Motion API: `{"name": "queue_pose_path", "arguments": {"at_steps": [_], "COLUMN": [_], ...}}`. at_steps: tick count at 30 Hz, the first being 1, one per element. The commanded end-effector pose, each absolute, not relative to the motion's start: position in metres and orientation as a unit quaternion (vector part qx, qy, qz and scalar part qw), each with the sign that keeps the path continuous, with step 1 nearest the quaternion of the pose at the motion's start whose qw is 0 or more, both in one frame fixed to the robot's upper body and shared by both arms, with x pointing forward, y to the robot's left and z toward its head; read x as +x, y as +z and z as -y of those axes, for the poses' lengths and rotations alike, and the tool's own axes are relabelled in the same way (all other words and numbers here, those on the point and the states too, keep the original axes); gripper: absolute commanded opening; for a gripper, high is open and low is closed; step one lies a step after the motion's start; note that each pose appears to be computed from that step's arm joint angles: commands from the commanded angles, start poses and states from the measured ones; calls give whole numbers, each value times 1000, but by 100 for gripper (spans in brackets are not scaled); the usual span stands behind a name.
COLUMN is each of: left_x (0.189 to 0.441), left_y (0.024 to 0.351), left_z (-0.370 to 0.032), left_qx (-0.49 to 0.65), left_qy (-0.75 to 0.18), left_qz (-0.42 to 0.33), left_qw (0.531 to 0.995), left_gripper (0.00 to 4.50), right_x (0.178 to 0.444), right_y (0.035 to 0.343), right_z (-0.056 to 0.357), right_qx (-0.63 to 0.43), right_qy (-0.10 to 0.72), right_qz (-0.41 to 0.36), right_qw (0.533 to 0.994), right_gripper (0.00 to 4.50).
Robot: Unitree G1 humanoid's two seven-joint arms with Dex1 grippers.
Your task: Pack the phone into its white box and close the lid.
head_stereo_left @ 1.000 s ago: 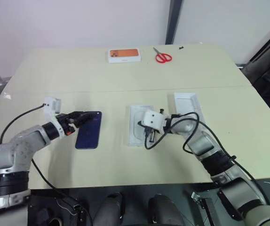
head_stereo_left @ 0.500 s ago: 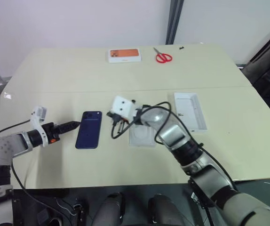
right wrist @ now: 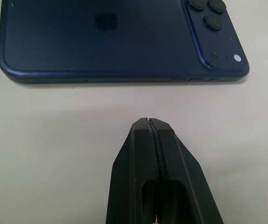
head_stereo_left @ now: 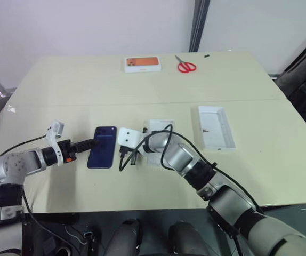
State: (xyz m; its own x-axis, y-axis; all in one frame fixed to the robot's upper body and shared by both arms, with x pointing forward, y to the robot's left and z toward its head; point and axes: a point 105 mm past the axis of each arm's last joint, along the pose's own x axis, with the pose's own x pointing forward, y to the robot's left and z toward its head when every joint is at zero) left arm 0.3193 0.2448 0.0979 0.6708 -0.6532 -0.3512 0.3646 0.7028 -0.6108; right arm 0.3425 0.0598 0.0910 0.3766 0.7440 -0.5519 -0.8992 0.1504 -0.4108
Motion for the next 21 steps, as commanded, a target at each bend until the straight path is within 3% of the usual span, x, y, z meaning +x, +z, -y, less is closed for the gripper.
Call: {"name": "queue_pose_path", "arguments": {"at_steps": [1, 12, 21], "left_x": [308, 304, 311], "left_y": [64, 60, 72], "left_z": [-212, -164, -165], "left_qx": [-262, -276, -275], "left_qy": [-317, -373, -376], "left_qz": [-355, -377, -360], "left_qw": [839, 802, 808], "left_gripper": [430, 430, 430], "right_x": [338, 343, 345], "right_y": [90, 90, 87], "right_z": [-66, -59, -56], "right_qx": [-354, -354, -356], "right_qy": [555, 548, 544], "right_qz": [-108, -115, -118], "right_qw": [745, 749, 751], "right_gripper": [3, 3, 3]}}
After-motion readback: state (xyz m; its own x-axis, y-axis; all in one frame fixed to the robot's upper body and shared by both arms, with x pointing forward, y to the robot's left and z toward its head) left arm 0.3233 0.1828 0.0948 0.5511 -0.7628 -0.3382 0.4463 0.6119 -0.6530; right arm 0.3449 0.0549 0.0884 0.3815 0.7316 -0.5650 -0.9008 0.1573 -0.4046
